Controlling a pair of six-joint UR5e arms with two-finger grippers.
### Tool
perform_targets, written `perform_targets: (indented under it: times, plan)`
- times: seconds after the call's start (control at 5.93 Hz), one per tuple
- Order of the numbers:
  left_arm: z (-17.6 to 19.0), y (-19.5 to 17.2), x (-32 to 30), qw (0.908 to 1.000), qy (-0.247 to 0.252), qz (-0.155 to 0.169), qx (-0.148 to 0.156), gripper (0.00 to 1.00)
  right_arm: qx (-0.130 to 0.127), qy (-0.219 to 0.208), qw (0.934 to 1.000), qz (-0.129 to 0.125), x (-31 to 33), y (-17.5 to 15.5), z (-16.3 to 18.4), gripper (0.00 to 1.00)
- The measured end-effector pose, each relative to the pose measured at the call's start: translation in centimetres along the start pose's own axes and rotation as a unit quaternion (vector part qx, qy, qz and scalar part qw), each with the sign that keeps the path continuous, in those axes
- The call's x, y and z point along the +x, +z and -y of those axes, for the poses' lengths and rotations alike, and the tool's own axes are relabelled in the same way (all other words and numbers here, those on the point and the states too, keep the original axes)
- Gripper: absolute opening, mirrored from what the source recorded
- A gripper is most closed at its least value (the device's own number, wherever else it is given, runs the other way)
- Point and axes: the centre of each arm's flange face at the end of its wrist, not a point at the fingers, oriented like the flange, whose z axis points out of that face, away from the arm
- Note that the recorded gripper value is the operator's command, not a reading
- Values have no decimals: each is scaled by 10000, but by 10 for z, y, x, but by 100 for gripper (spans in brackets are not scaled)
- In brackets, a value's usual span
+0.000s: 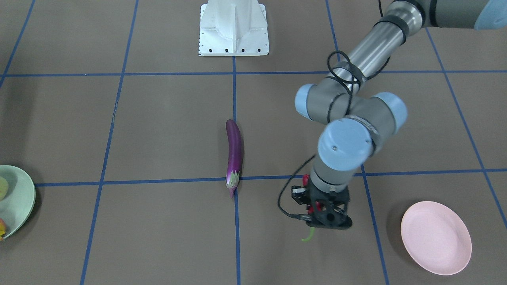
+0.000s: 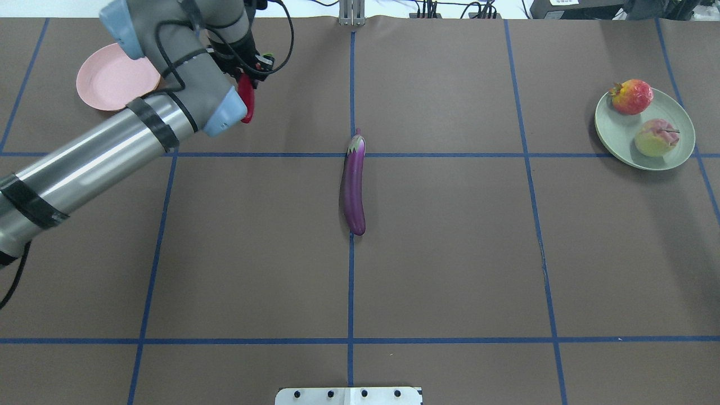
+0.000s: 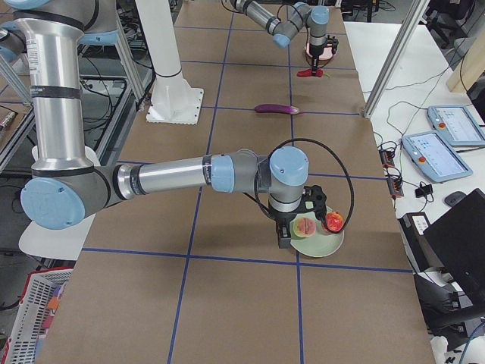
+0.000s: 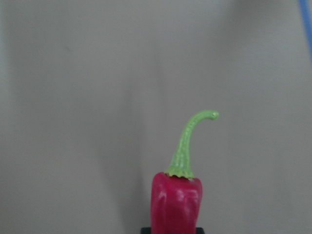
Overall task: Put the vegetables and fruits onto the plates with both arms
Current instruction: 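Carry the chili pepper with the left gripper onto the pink plate, then release the pepper and move the left gripper over the eggplant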
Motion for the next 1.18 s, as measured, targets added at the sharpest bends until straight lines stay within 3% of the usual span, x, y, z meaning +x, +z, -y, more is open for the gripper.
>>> perform_targets:
  times: [0.34, 0.51, 0.67, 1.01, 1.18]
  plan:
    - [15, 13, -139, 9923, 1079, 547, -283, 0, -12, -2, 10000, 1, -2, 1, 1, 100]
    - [14, 25, -179, 9836, 1402, 1086, -319, 0, -14, 5, 10000, 6, -3, 2, 1, 100]
    - [6, 47, -214, 9749, 1595, 1519, -326, 94, -17, 5, 10000, 11, -3, 2, 2, 100]
    - [-19, 82, -255, 9750, 1347, 1752, -223, 100, -18, 1, 10000, 13, -4, 2, 2, 100]
    - [-19, 78, -249, 9820, 981, 1610, -69, 100, -18, 1, 10000, 14, -4, 2, 2, 100]
